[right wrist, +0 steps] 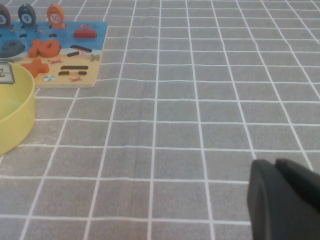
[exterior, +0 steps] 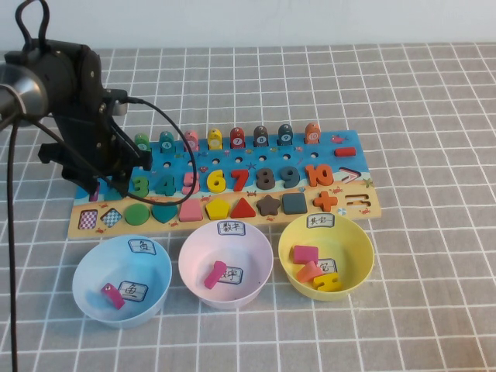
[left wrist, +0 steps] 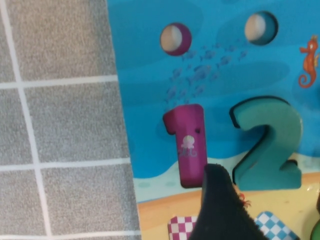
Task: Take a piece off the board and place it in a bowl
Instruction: Pick up the "number 2"
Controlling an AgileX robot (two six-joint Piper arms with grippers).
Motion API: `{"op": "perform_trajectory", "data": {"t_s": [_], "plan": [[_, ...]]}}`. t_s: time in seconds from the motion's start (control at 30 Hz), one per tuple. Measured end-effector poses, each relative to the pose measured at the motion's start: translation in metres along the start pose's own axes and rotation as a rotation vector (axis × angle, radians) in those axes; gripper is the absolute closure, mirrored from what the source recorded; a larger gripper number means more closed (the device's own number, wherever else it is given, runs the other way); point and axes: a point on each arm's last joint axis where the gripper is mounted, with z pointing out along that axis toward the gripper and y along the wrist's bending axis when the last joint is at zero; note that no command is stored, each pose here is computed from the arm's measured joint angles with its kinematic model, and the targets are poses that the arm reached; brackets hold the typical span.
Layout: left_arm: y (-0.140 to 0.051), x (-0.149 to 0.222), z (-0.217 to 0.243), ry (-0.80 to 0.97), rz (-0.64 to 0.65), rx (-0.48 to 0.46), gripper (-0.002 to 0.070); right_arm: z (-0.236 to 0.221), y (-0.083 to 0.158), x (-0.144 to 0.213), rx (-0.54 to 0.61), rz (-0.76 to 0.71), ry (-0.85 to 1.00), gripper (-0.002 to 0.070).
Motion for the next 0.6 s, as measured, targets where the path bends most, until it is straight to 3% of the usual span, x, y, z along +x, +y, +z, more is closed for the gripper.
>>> {"op": "perform_trajectory", "data": {"t_s": [0.6], "plan": [[-0.0019, -0.0012, 0.0058, 0.004, -0.01, 0.013, 0.0319, 0.0, 0.0, 0.0, 0.0, 0.0, 0.0, 0.0694]]}}
